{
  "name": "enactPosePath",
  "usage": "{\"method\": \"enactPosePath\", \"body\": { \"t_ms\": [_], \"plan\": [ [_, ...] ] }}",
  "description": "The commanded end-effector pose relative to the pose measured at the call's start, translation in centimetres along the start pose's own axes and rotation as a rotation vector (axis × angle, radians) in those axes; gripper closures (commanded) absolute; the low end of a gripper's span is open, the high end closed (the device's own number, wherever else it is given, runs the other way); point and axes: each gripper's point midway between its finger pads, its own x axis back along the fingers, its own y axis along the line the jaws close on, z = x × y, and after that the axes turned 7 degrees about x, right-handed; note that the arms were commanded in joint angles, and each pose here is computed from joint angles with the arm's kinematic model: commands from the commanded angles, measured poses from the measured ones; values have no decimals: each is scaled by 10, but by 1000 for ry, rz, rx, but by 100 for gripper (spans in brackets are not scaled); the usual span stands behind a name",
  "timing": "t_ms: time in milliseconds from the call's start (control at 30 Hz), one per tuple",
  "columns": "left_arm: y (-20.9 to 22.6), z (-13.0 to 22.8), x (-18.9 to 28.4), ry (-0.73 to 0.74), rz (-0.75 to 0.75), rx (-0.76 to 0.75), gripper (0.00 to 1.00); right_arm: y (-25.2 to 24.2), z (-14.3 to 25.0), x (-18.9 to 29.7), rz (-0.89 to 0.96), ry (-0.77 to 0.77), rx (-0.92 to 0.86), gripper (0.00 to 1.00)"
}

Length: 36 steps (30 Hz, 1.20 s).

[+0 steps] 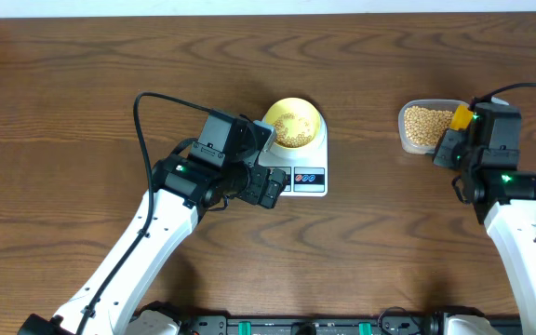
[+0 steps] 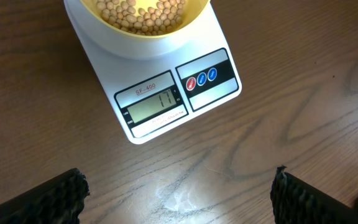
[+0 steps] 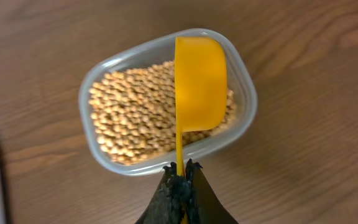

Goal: Scoop item into bowl and weigh 50g on scale
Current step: 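Carry the empty scoop back right into the soybean tub, then dip the yellow scoop into the soybeans with the right gripper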

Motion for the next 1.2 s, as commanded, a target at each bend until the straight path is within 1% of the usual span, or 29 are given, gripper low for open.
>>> {"method": "enactPosePath", "body": {
  "t_ms": [0, 167, 367, 600, 767, 967, 1100, 1167],
  "plan": [
    [-2, 1, -1, 6, 11, -17, 4, -9, 5, -9, 56, 24, -5, 99],
    [-2, 1, -1, 7, 11, -17, 4, -4, 19, -31, 42, 92, 4, 99],
    [-2, 1, -1, 7, 11, -17, 4, 15, 32, -51, -55, 149, 3, 99],
    [-2, 1, -1, 6, 11, -17, 4, 36, 22, -50, -176, 117, -9, 99],
    [-2, 1, -1, 7, 11, -17, 4, 52, 25, -46, -285, 137, -21, 99],
    [-2, 1, -1, 6, 11, -17, 4, 50, 33, -45, -278, 172, -23, 99],
    [-2, 1, -1, 7, 11, -17, 4, 59, 34, -42, -354, 183, -41, 99],
    [-2, 1, -1, 7, 11, -17, 4, 55, 32, -42, -356, 181, -55, 99]
  ]
}}
